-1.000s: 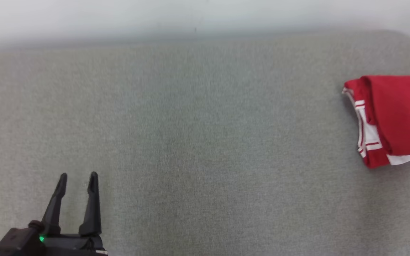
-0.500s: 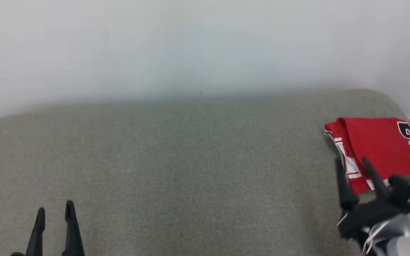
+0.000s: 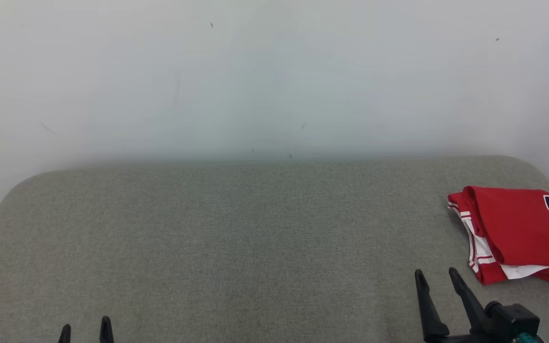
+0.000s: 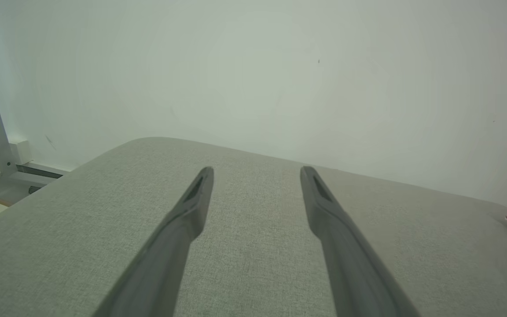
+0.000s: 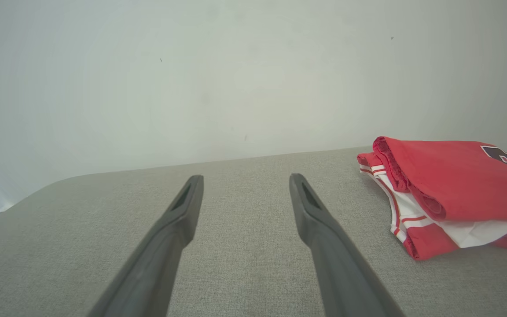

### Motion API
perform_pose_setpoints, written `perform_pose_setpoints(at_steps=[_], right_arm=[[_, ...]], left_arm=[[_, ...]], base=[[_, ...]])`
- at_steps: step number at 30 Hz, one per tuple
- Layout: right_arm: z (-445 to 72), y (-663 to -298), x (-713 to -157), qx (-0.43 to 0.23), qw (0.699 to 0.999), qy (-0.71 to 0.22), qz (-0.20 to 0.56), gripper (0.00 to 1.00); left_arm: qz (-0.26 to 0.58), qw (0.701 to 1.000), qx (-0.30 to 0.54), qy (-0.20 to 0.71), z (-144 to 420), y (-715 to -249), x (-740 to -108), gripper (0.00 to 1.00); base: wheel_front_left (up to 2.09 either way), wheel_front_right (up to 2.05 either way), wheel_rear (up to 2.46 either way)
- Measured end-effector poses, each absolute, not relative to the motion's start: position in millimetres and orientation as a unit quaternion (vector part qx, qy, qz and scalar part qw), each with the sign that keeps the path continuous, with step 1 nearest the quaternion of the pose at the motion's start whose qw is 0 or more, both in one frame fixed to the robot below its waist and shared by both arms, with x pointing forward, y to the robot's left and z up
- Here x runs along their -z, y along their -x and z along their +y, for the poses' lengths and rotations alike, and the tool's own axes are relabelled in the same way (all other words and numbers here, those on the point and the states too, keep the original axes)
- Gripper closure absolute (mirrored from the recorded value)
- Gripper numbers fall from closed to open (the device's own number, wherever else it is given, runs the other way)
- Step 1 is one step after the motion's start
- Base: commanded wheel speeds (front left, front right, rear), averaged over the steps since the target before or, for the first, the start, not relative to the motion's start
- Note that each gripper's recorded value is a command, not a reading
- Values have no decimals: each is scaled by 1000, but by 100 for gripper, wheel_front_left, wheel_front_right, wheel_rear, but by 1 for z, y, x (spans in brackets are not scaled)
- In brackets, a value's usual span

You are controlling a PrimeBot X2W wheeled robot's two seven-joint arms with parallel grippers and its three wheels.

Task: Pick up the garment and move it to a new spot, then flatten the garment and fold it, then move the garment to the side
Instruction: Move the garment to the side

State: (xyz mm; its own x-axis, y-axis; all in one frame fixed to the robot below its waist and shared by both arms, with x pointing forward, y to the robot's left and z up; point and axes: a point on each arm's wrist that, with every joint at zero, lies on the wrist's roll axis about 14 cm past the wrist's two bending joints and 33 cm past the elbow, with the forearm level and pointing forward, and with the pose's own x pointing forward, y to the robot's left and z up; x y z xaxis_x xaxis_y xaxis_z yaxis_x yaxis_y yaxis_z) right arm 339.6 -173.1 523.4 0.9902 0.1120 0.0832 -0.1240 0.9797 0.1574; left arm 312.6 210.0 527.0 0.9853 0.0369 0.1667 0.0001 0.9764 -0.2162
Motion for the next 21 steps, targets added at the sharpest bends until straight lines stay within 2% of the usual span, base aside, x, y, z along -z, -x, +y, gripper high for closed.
perform_pose_setpoints(at_steps=[10, 21], right_arm=[[-166, -327, -497, -59, 995, -77, -2, 0], [-183, -316, -477, -26, 997, -68, 33, 0]], left_arm=[[-49, 995, -11, 90, 209, -307, -504, 0], [-37, 996, 0, 80, 204, -310, -499, 0]], base=[[0, 0, 0], [0, 0, 0]])
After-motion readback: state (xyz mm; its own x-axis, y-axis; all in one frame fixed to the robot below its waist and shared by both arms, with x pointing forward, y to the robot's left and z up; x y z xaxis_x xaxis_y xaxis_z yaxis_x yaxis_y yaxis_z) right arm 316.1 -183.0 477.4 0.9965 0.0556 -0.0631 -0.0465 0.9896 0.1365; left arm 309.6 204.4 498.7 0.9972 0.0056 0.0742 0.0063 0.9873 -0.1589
